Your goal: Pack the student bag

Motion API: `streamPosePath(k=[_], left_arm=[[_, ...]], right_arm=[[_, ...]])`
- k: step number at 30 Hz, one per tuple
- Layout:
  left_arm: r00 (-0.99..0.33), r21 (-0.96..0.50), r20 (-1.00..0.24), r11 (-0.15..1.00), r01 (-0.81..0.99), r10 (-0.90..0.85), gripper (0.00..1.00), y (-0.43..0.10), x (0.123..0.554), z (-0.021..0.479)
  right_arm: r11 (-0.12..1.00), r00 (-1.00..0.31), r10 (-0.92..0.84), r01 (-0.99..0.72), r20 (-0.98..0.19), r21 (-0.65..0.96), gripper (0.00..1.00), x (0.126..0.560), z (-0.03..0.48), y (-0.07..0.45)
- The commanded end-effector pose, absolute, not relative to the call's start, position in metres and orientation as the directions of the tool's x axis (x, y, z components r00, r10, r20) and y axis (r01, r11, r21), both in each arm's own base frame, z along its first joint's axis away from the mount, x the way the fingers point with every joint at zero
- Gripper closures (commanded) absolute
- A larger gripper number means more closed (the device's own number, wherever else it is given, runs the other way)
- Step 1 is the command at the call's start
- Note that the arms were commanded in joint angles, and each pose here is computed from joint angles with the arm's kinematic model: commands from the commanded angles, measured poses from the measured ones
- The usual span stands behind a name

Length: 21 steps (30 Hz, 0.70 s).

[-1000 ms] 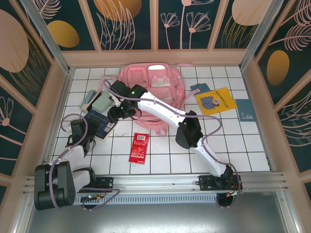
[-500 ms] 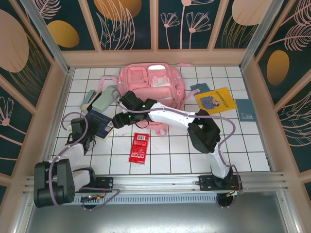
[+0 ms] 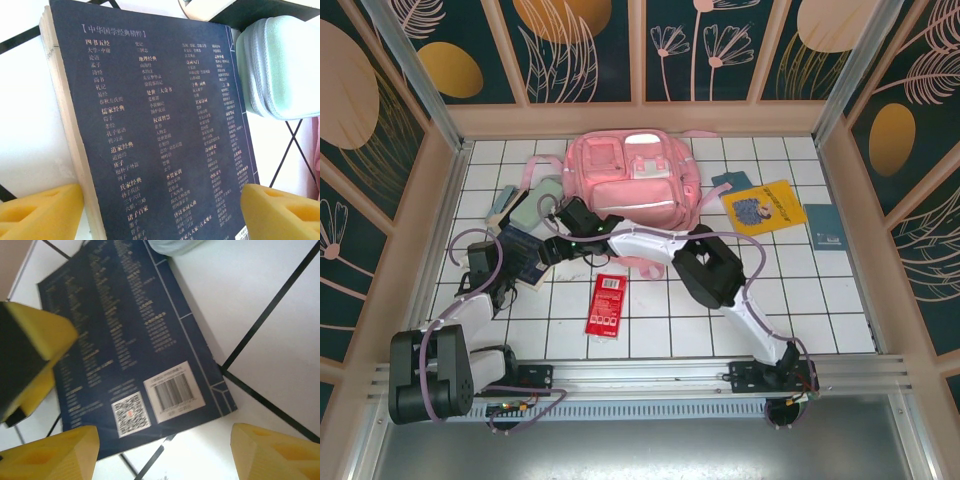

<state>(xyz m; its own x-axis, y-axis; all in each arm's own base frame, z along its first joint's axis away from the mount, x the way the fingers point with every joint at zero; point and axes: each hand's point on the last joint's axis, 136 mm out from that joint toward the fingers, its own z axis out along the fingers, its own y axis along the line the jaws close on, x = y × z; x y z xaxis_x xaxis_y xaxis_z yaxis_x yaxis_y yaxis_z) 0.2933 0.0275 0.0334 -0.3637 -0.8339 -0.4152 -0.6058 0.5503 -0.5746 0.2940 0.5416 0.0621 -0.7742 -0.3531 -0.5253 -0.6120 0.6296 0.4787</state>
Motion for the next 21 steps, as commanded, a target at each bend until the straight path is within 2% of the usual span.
streamPosePath(k=[1,9,21], left_arm=[[-0.462,-0.583,-0.326,0.560,-0.588,-0.825,0.18,0.003,0.286,0.019],[-0.473,-0.585,-0.323,0.566,-0.581,-0.820,0.18,0.001,0.287,0.018],[-0.489,-0.592,-0.303,0.563,-0.576,-0.818,0.18,-0.005,0.288,0.015]], right_arm=[[0.625,-0.754,-0.332,-0.625,-0.566,0.467,0.29,0.306,0.068,0.554],[0.652,-0.753,-0.340,-0.621,-0.563,0.436,0.29,0.321,0.051,0.556],[0.644,-0.751,-0.442,-0.646,-0.491,0.410,0.28,0.298,0.010,0.557]])
